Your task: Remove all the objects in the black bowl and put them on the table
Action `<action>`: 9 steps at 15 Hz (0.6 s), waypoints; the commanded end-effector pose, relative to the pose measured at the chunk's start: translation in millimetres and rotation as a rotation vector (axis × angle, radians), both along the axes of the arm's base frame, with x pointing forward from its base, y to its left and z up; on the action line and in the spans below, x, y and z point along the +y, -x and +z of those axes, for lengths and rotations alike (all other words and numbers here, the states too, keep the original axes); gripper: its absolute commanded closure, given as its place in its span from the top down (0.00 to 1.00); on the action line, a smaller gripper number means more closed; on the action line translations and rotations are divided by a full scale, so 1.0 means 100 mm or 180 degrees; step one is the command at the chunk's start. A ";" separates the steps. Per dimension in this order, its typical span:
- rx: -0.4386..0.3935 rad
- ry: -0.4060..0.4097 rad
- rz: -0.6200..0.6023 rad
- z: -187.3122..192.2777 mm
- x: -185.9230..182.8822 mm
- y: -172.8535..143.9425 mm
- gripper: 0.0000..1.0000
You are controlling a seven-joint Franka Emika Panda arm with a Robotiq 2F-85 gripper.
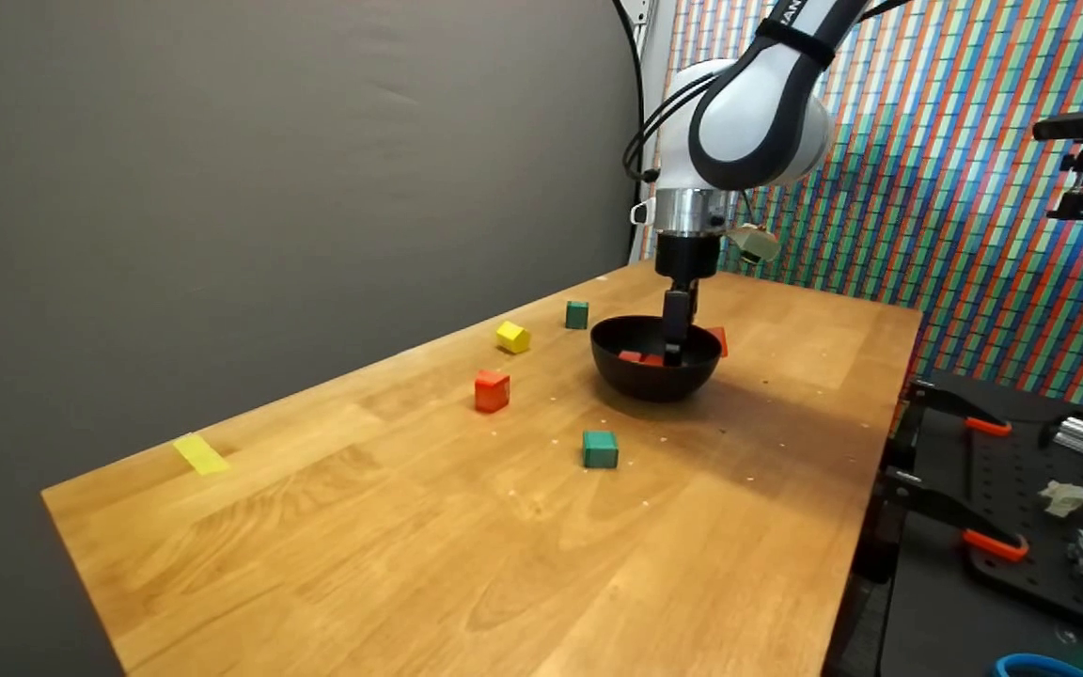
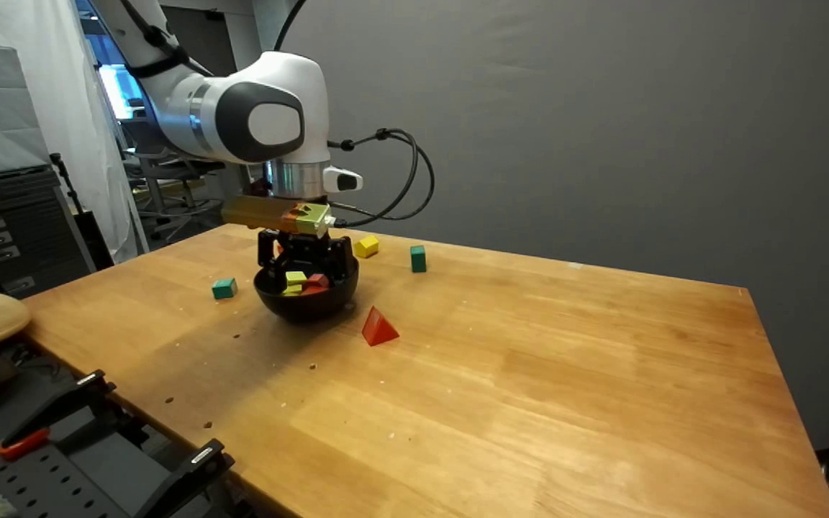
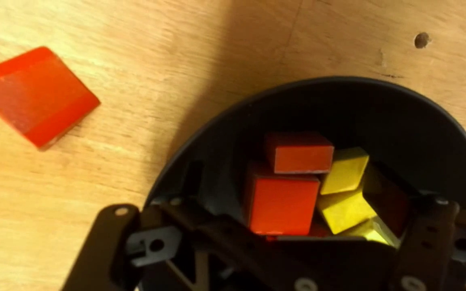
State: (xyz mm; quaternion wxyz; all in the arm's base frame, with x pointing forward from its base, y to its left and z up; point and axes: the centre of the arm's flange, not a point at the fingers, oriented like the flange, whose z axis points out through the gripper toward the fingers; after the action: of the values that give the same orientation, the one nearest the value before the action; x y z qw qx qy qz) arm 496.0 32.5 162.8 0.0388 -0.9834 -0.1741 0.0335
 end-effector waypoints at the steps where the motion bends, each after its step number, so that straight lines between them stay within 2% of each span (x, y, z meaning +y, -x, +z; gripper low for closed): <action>1: 0.0098 -0.0005 -0.0013 -0.16 0.00 -0.20 1.00; 5: 0.0078 0.0003 -0.0033 -0.22 0.04 -0.32 1.00; 6: 0.0064 0.0004 -0.0032 -0.22 0.06 -0.33 0.94; 7: 0.0038 0.0017 -0.0033 -0.21 0.08 -0.34 0.74; 9: -0.0006 0.0026 -0.0016 -0.17 0.12 -0.33 0.59</action>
State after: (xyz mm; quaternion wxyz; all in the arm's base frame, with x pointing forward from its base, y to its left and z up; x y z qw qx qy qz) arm 523.6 37.8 156.8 0.0425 -0.9838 -0.1711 0.0312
